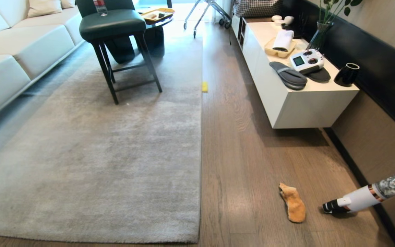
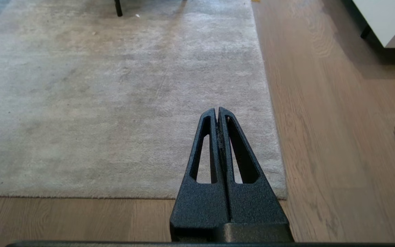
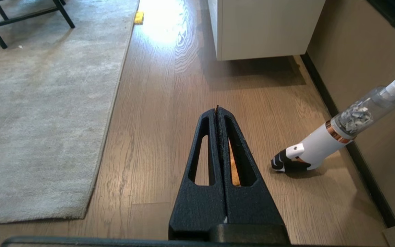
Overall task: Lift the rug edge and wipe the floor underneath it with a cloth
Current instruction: Lift up the carpet
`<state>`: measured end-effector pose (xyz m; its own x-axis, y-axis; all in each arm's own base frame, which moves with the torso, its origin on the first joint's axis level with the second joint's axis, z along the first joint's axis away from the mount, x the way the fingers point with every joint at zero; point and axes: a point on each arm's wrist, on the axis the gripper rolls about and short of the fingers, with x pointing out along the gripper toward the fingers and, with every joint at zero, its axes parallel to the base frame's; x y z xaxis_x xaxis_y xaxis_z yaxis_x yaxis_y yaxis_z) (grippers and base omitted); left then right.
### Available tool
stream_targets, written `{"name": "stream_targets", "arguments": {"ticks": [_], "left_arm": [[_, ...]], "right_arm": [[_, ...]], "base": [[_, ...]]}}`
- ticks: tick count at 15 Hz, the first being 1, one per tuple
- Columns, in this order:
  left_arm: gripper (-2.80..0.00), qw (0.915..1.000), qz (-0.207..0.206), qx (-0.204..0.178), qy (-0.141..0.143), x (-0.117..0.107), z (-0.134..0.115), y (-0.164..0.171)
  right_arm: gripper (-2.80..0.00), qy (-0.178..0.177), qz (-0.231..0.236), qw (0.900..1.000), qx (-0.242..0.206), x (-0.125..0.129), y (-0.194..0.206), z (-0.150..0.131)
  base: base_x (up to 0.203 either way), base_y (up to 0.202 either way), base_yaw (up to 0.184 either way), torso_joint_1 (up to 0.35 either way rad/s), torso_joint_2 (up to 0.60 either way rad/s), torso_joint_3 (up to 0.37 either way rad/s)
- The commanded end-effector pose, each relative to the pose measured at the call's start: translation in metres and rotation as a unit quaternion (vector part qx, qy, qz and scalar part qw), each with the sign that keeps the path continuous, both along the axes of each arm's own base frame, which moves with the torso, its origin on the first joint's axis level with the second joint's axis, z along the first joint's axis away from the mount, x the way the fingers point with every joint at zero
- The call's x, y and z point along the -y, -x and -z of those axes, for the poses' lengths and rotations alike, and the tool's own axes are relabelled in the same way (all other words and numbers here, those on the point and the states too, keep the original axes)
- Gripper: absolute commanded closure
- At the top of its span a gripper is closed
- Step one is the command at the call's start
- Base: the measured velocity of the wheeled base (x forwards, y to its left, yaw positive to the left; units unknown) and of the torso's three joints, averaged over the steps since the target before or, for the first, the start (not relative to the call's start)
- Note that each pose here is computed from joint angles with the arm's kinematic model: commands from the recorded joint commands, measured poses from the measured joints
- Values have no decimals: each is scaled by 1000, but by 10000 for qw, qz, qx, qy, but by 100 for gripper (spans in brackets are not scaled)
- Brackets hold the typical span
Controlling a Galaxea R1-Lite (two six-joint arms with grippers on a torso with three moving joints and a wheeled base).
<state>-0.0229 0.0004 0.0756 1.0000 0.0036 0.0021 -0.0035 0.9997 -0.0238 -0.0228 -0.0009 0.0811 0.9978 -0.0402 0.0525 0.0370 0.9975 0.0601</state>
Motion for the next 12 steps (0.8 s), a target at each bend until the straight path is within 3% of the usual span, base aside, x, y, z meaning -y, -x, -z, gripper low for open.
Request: {"name": "stream_targets", "arguments": {"ticks": [1,12], "left_arm": [[0,10000,-5,-3,4,0,0,0],[0,10000,-13,4,34,0,0,0]], "right_arm": [[0,-1,-2,10000,6,0,0,0],[0,-1,-2,10000,6,0,0,0]], "base": [[0,0,0,5,2,-198],[0,0,0,5,4,-197]]}}
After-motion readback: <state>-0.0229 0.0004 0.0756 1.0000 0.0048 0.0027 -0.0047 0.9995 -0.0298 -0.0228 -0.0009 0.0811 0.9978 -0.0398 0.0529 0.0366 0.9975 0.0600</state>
